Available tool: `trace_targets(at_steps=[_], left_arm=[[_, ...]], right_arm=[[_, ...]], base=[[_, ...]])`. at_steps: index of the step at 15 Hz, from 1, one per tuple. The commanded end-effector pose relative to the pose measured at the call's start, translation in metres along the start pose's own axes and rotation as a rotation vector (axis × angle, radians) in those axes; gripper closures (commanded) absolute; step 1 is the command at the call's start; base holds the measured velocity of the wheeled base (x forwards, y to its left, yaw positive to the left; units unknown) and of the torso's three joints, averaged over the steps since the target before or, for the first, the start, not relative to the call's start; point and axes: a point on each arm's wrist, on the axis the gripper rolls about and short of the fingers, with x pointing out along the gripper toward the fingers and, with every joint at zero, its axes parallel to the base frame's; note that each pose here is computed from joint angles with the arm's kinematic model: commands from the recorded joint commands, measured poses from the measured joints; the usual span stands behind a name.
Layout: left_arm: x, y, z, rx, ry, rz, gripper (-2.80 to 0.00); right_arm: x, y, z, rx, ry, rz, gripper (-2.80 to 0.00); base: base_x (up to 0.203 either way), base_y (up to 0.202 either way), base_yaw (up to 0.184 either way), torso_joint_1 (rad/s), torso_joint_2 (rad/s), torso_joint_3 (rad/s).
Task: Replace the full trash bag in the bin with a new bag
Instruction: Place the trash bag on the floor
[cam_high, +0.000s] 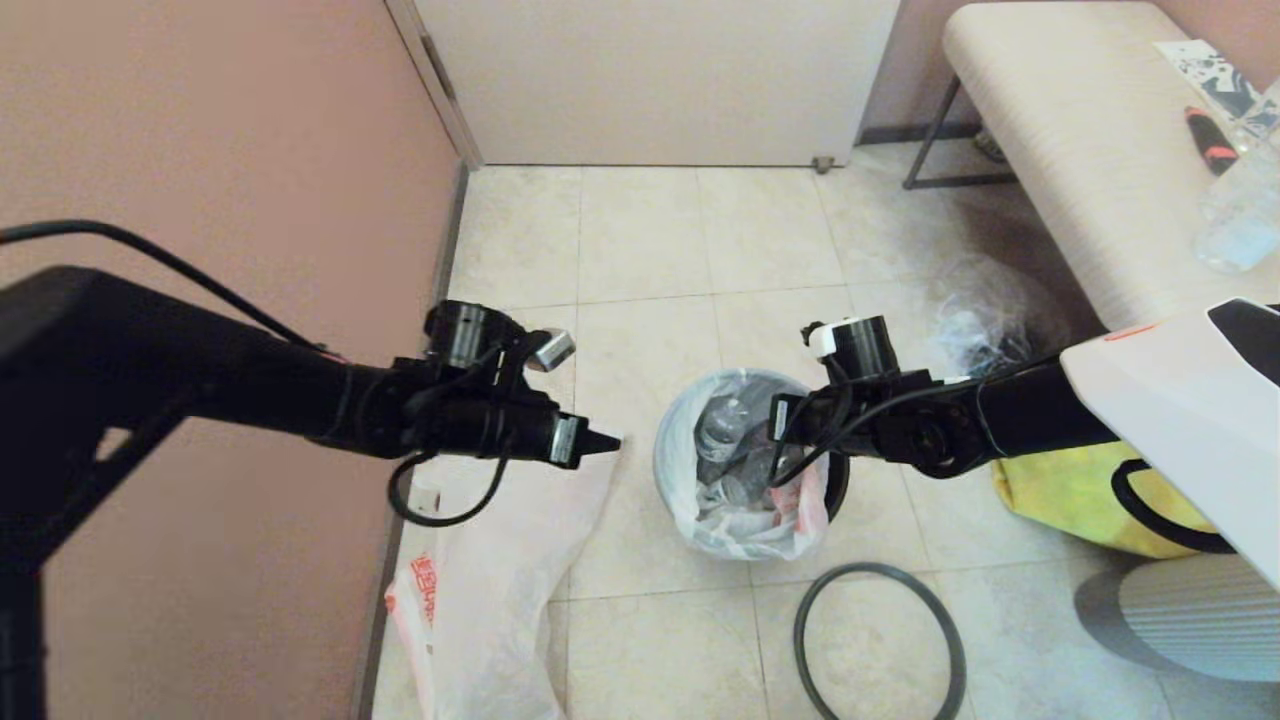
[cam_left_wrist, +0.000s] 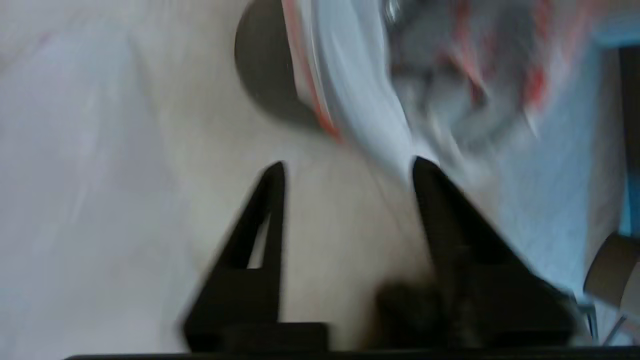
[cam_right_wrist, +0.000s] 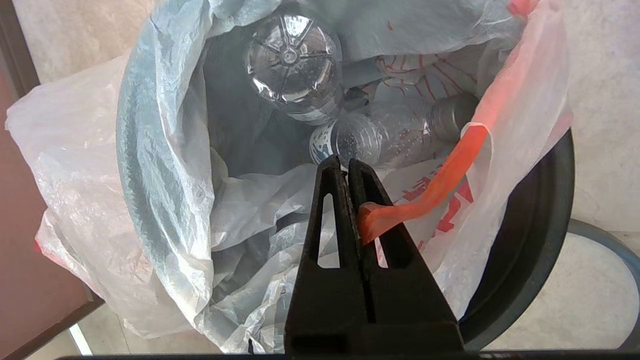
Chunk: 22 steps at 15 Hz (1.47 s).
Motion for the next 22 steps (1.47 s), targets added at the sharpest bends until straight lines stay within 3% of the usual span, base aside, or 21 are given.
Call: trace_targets(at_steps=[1, 6, 7, 14, 17, 19, 22], left_arm=[[0.074, 0.018, -0.013, -0.02, 0.049, -0.036, -2.8], [0.124, 0.017, -0.006, -0.037, 0.053, -0.067, -2.8], [0.129, 0.013, -0.004, -0.054, 0.054, -0.069, 0.0], [0.129, 0.008, 0.0, -0.058, 0.05, -0.02, 0.0], [0.132, -0.002, -0.001, -0.049, 0.06, -0.02, 0.0], [0.134, -0.01, -0.002, -0.043, 0.066, 0.02, 0.0], [0.132, -0.021, 0.004, -0.021, 0.049, 0.093, 0.0]], right_arm=[[-0.001, 0.0, 0.002, 0.004, -0.007, 0.001, 0.0], [-0.005, 0.001, 0.007, 0.005, -0.021, 0.008, 0.0], [-0.006, 0.001, 0.007, 0.005, -0.02, 0.008, 0.0], [-0.002, 0.002, 0.003, 0.004, -0.007, 0.013, 0.0], [-0.008, 0.003, 0.007, 0.026, -0.012, 0.039, 0.0], [-0.017, 0.006, 0.014, 0.068, -0.01, 0.091, 0.0], [-0.028, 0.014, 0.02, 0.068, -0.026, 0.123, 0.0]], base=[[0.0, 0.0, 0.0, 0.0, 0.0, 0.0], [0.0, 0.0, 0.0, 0.0, 0.0, 0.0], [0.0, 0.0, 0.0, 0.0, 0.0, 0.0], [0.0, 0.0, 0.0, 0.0, 0.0, 0.0], [0.0, 0.0, 0.0, 0.0, 0.0, 0.0], [0.0, 0.0, 0.0, 0.0, 0.0, 0.0], [0.0, 0.0, 0.0, 0.0, 0.0, 0.0]])
